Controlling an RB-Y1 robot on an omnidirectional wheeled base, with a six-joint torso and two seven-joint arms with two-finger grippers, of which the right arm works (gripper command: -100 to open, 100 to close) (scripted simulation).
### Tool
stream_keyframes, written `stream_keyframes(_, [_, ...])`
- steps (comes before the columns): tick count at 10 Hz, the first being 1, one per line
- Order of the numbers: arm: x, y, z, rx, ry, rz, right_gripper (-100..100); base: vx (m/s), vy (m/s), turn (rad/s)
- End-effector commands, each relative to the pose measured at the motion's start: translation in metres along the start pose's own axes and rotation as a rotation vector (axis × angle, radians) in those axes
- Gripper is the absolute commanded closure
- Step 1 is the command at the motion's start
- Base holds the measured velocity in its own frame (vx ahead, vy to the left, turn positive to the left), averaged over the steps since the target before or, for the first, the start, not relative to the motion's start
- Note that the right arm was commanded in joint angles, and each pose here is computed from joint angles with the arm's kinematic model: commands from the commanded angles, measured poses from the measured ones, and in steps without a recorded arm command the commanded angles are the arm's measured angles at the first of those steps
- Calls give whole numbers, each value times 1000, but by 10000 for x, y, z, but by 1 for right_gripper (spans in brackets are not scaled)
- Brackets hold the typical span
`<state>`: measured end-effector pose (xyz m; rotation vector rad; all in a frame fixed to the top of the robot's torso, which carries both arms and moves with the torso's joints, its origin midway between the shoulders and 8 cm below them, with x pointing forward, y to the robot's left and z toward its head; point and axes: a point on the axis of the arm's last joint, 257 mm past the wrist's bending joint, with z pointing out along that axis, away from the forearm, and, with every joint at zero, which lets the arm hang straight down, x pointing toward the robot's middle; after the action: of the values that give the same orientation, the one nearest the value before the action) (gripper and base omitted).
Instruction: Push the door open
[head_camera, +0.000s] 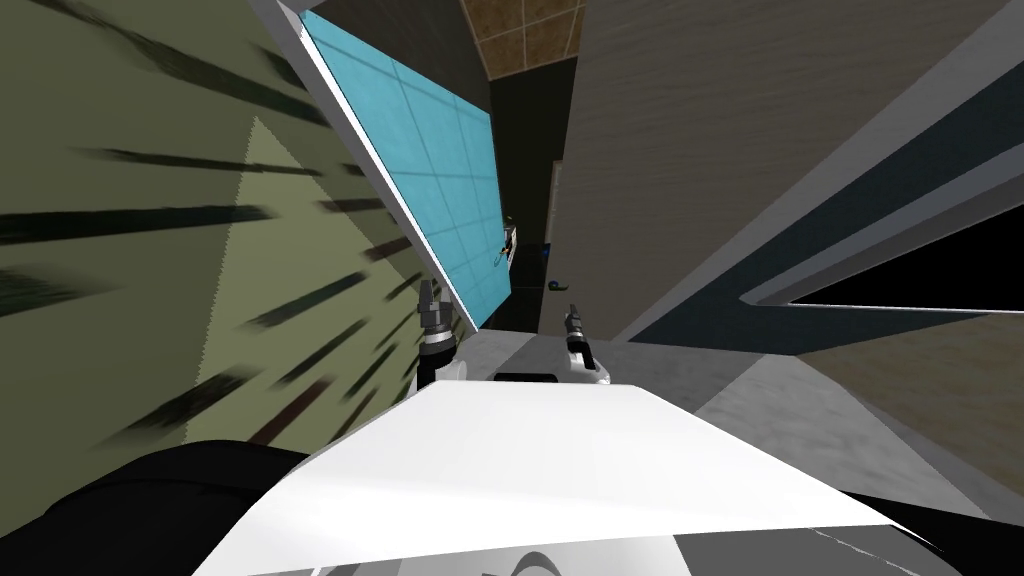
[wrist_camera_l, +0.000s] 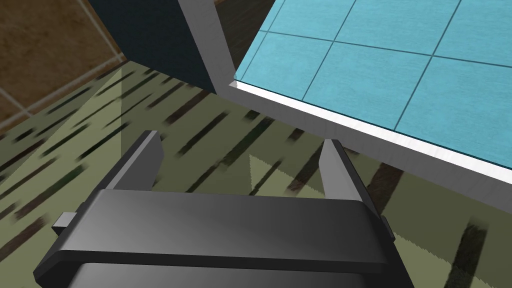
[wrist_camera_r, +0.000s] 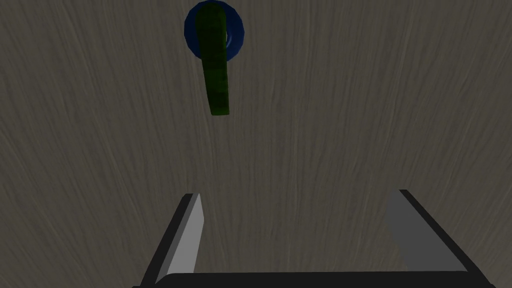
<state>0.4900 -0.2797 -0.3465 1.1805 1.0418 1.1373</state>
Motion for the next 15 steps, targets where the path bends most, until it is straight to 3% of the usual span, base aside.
stream_keyframes(1, [10, -68, -12, 15, -3, 1, -100, 76, -39, 57])
stream_keyframes(8, [108, -415, -102, 98, -18, 13, -100, 99, -49, 71])
stream_keyframes(15, [-45, -416, -121, 92, -34, 1, -100, 169, -28, 25])
